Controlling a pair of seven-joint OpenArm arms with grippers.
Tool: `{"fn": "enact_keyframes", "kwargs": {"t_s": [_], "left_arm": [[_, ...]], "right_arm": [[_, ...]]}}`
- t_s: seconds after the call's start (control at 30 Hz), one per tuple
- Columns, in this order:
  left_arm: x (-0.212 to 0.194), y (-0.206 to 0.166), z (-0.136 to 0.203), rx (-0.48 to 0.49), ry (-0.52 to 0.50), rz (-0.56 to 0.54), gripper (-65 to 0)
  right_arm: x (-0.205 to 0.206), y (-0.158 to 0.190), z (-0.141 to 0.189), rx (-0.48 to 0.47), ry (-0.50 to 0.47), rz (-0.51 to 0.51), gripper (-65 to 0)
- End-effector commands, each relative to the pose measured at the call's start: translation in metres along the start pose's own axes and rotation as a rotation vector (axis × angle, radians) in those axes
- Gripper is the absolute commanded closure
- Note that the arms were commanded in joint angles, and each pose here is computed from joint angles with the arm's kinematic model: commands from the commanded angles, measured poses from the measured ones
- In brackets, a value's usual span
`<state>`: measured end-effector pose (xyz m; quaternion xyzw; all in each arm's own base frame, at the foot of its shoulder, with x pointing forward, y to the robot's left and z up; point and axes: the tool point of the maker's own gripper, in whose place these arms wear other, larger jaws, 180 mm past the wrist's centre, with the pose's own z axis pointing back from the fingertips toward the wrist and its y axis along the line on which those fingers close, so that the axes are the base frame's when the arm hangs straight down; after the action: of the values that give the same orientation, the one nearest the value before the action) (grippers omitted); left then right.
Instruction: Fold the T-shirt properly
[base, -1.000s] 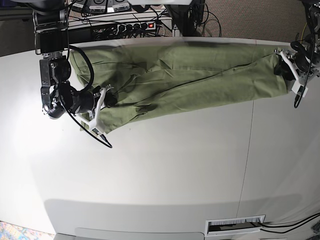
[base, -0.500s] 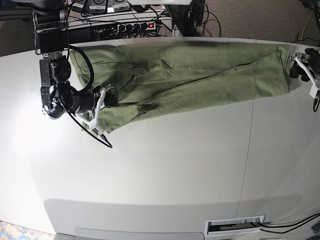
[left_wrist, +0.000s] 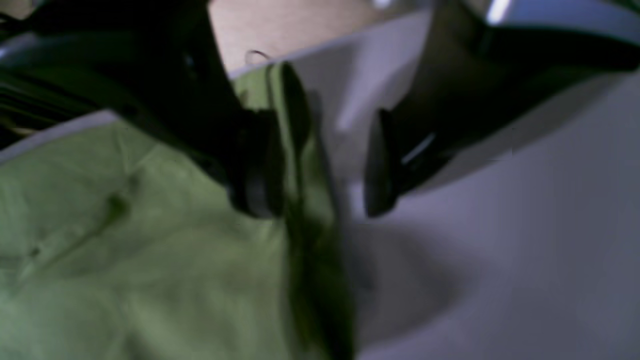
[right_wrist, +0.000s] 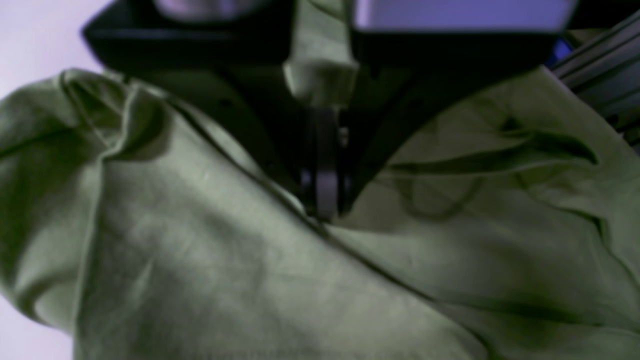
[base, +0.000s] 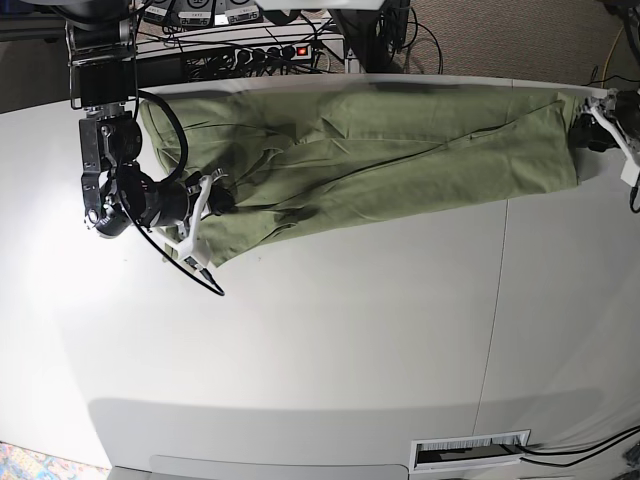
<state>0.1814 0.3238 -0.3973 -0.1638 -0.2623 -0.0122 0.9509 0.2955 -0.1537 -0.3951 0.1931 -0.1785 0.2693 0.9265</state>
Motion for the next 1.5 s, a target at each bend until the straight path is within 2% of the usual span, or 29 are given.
{"fn": "enact_keyframes", "kwargs": {"t_s": [0.0,0.2,0.33,0.83,0.97,1.1,1.17,1.27,1.37,1.47], "left_arm": [[0.015,0.003,0.007,-0.011,-0.045,0.002,-28.8],[0.024,-0.005,0.004,-0.116,-0.067,0.053,-28.8],[0.026,-0.009,0.004,-0.138,-0.049,0.058,-28.8],[0.024,-0.028,-0.004,-0.221,-0.094,0.098,-28.1],[0.030,-0.035,-0.002,-0.260,-0.126,0.101,-18.4],[0.030,-0.037,-0.001,-0.270,-0.129,0.084,-1.2],[0.033,-0.040,0.000,-0.289,-0.139,0.095,0.0],[0.040,-0.056,0.006,-0.378,-0.161,0.131,0.0],[0.036,-0.068,0.009,-0.407,-0.104,0.078,0.0],[0.046,-0.089,0.012,-0.439,-0.119,0.006,0.0]], "right_arm": [[0.006,-0.009,0.009,-0.034,-0.008,0.016,0.0],[0.006,-0.009,0.009,-0.034,-0.008,0.017,0.0],[0.006,-0.009,0.009,-0.034,-0.008,0.017,0.0],[0.008,-0.009,0.009,-0.034,-0.013,0.017,0.0],[0.008,-0.009,0.009,-0.034,-0.014,0.017,0.0],[0.009,-0.009,0.009,-0.034,-0.021,0.017,0.0],[0.010,-0.009,0.009,-0.034,-0.025,0.017,0.0],[0.009,-0.009,0.009,-0.034,-0.024,0.017,0.0],[0.010,-0.008,0.009,-0.032,-0.026,0.017,0.0],[0.011,-0.007,0.008,-0.029,-0.031,0.017,0.0]]}}
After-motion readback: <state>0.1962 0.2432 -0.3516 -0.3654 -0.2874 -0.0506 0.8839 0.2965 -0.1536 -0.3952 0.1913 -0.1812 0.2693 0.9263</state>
